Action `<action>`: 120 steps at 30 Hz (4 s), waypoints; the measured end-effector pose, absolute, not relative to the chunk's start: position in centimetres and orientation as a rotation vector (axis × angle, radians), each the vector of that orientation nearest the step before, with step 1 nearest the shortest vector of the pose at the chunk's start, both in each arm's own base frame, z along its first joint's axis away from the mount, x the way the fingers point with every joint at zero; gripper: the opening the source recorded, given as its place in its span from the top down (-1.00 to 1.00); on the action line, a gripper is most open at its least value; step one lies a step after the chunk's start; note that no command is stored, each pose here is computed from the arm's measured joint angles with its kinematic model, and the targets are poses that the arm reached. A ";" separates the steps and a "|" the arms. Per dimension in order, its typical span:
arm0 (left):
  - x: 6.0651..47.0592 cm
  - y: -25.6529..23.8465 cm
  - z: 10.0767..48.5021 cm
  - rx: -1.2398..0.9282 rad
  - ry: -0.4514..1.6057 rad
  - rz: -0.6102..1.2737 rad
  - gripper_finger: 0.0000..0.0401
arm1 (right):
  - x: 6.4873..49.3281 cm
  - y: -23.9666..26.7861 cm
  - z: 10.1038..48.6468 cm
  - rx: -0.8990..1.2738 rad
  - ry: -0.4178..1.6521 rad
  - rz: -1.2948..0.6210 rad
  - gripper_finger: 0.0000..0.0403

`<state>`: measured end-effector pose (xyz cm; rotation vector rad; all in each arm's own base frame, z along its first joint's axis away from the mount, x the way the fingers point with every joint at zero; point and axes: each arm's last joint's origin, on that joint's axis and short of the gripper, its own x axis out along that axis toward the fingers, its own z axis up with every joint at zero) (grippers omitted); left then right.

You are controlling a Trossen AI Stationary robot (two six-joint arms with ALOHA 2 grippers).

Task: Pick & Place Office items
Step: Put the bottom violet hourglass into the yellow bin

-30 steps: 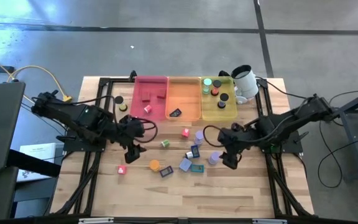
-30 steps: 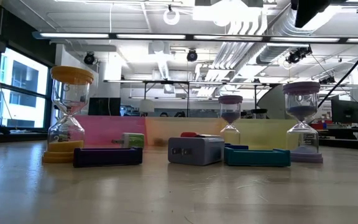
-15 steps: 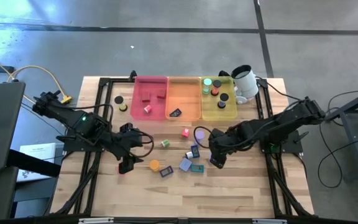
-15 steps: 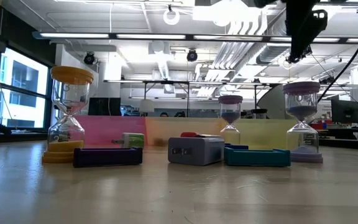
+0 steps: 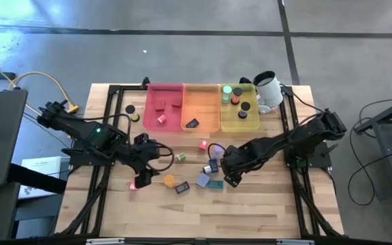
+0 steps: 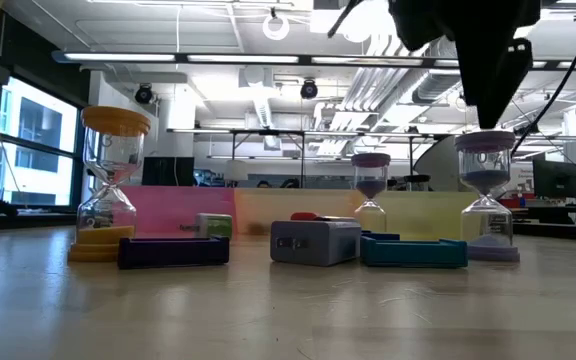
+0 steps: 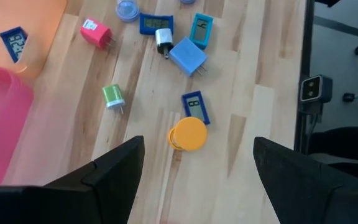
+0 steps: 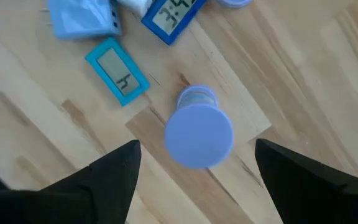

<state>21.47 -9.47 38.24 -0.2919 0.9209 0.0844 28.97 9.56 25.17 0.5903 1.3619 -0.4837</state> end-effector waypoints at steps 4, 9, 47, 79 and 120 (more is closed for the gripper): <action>21.7 -9.5 38.0 -0.287 0.934 0.091 -0.46 | 29.5 9.7 24.2 0.580 1.393 -0.499 -0.52; 21.6 -9.5 37.9 -0.269 0.945 0.087 -0.46 | 29.9 9.8 23.1 0.562 1.424 -0.523 -0.52; 21.3 -9.4 37.7 -0.147 0.981 0.043 -0.46 | 31.6 9.2 19.6 0.590 1.552 -0.533 -0.16; 21.3 -9.4 37.8 -0.172 0.976 0.056 -0.46 | 24.9 5.6 28.4 0.560 1.552 -0.695 0.13; 24.3 -7.2 37.0 -0.214 0.910 0.229 -0.46 | 22.4 -16.7 33.1 0.370 1.335 -0.827 0.13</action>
